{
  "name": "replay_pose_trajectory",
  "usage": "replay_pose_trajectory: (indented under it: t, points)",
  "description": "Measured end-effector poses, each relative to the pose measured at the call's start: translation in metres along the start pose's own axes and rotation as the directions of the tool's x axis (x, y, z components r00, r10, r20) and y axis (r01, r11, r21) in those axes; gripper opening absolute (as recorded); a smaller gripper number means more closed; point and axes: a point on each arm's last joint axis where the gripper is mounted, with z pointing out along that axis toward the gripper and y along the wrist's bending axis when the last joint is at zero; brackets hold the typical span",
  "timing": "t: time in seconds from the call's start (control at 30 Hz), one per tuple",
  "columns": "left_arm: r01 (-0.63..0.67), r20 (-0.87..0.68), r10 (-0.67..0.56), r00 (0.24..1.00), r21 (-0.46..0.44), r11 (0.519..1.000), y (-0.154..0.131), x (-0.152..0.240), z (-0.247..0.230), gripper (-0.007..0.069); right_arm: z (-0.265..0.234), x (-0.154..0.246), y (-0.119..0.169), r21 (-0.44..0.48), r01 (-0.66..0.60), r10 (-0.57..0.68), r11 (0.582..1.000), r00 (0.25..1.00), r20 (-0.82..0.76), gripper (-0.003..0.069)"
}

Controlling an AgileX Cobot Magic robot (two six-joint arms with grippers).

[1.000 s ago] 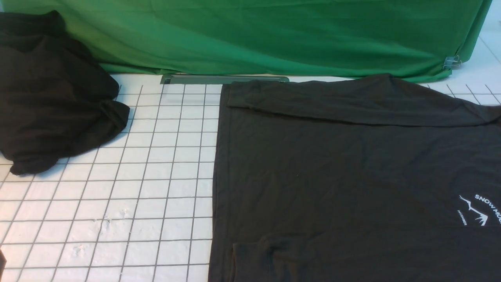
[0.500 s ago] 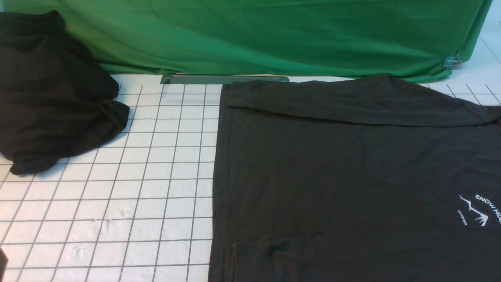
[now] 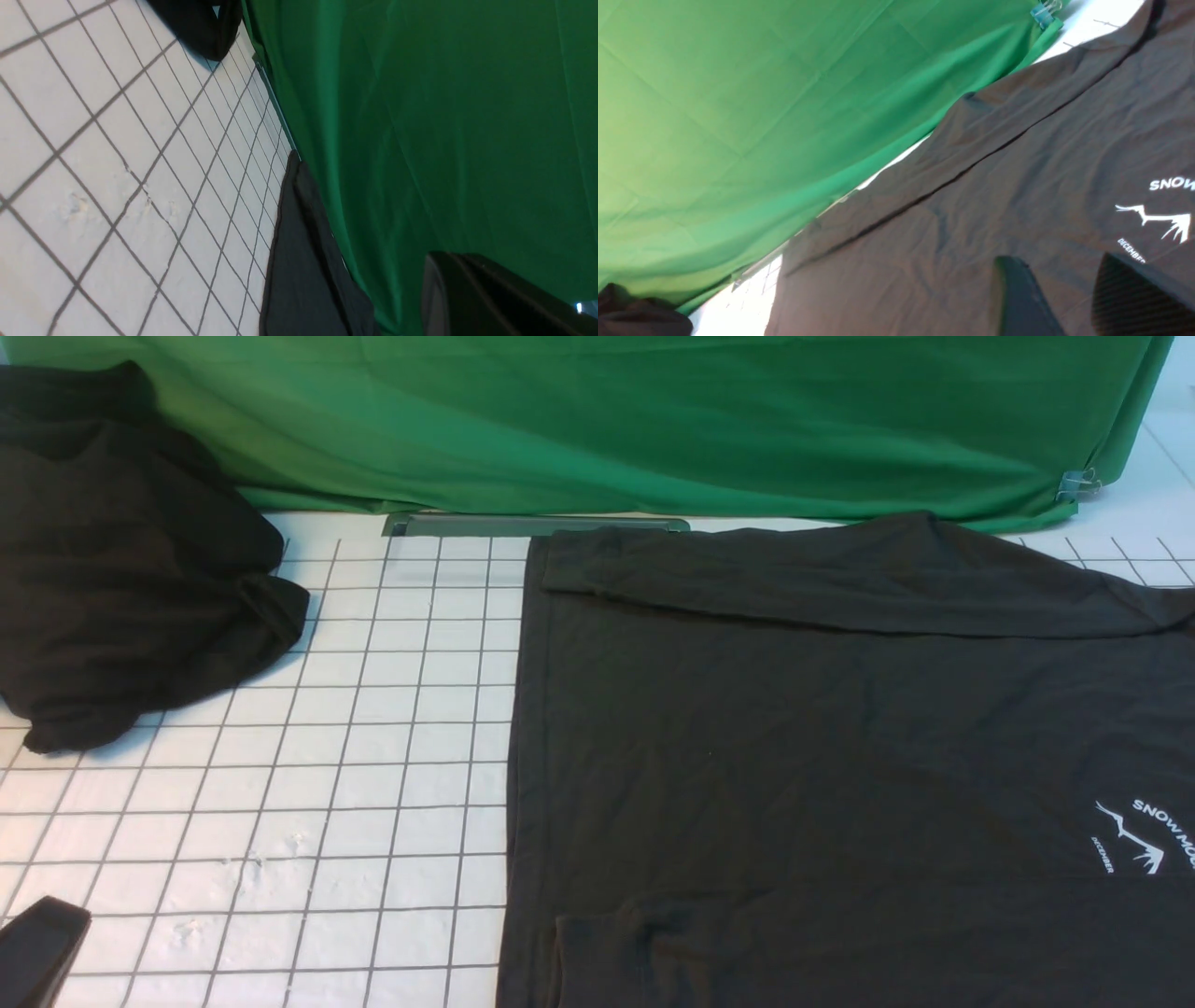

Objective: Fold a long-sleeved shirt over a white checkered tablecloth.
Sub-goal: 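Grasp the left edge of the dark T-shirt lying flat on the table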

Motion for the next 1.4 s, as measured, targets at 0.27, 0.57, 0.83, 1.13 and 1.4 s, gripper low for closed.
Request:
replay_pose_trajectory:
  t: [0.27,0.57,0.83,1.13,1.4]
  points:
    - [-0.036,0.144,0.028,0.989,0.056,0.998,-0.01,-0.015,-0.002,0.0003,-0.003,-0.013,0.013,-0.053,0.035,-0.033,0.998,0.998,0.049,0.0114]
    - [-0.509,0.039,0.508,0.86,0.071,0.858,-0.144,-0.058,-0.005,0.0003,-0.014,-0.088,0.096,-0.047,0.49,-0.492,0.871,0.867,-0.078,0.0007]
    - [-0.637,-0.799,0.431,0.419,0.08,0.767,-0.153,-0.052,0.111,0.0003,0.04,-0.081,0.081,0.026,0.677,-0.467,0.735,0.534,-0.705,0.0015]
    - [-0.654,-0.933,0.355,0.054,0.235,0.719,-0.124,0.048,0.169,0.004,0.068,-0.059,0.058,-0.001,0.699,-0.367,0.715,0.374,-0.852,0.0037]
    - [-0.703,-0.949,0.307,-0.079,0.271,0.657,-0.119,0.124,0.201,0.0192,0.07,-0.059,0.058,-0.002,0.7,-0.381,0.714,0.386,-0.84,0.0055]
